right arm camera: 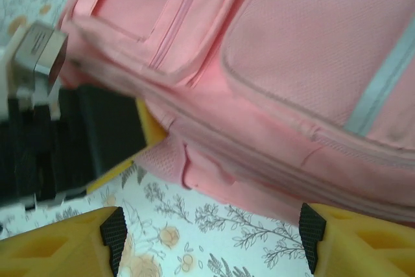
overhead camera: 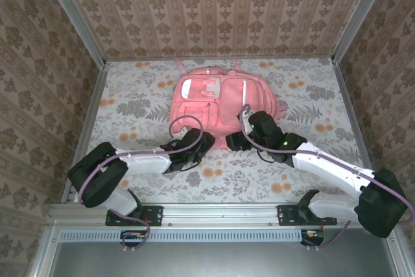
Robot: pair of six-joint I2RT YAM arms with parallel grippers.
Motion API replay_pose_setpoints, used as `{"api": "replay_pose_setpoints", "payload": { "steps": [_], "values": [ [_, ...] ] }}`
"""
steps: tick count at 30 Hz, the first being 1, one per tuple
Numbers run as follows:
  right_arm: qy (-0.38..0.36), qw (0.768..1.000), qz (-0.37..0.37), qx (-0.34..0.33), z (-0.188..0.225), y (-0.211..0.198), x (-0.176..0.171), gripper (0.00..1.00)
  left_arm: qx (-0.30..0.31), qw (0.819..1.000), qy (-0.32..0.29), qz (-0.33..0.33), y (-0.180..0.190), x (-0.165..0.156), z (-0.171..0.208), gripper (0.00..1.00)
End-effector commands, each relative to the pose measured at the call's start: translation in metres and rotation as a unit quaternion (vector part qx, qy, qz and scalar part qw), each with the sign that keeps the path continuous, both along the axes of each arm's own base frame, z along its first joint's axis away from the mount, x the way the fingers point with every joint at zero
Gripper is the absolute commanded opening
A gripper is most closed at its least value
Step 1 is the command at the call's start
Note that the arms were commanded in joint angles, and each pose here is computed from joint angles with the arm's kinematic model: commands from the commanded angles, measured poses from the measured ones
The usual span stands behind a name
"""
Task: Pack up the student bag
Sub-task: Zip the student bag at the center of the table.
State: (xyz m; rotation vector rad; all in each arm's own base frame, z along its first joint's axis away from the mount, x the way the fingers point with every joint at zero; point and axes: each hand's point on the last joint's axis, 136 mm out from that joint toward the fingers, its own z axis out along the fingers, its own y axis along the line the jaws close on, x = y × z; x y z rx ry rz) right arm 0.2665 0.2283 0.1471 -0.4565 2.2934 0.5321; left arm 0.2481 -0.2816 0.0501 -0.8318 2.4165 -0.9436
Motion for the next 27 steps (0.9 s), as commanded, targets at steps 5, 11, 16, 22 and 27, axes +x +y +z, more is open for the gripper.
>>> {"api": "replay_pose_setpoints", "payload": {
  "steps": [5, 11, 16, 22, 27],
  "values": [
    [-0.029, 0.999, 0.031, -0.026, -0.007, 0.012, -0.015, 0.57, 0.009, 0.999, -0.031, 0.040, 0.017, 0.019, 0.022, 0.08],
    [-0.016, 0.997, 0.058, -0.048, -0.036, 0.031, -0.029, 0.45, 0.053, 0.997, -0.047, 0.028, 0.027, 0.023, 0.055, 0.01],
    [-0.019, 0.994, 0.069, -0.080, -0.059, 0.045, -0.029, 0.38, 0.050, 0.998, -0.038, 0.021, 0.025, 0.020, 0.053, 0.02],
    [-0.030, 0.992, 0.052, -0.111, -0.078, 0.050, -0.015, 0.39, 0.051, 0.998, -0.030, 0.016, 0.024, 0.018, 0.051, 0.02],
    [-0.033, 0.990, 0.054, -0.123, -0.093, 0.059, -0.009, 0.40, 0.051, 0.998, -0.024, 0.014, 0.023, 0.018, 0.050, 0.04]
  ]
}}
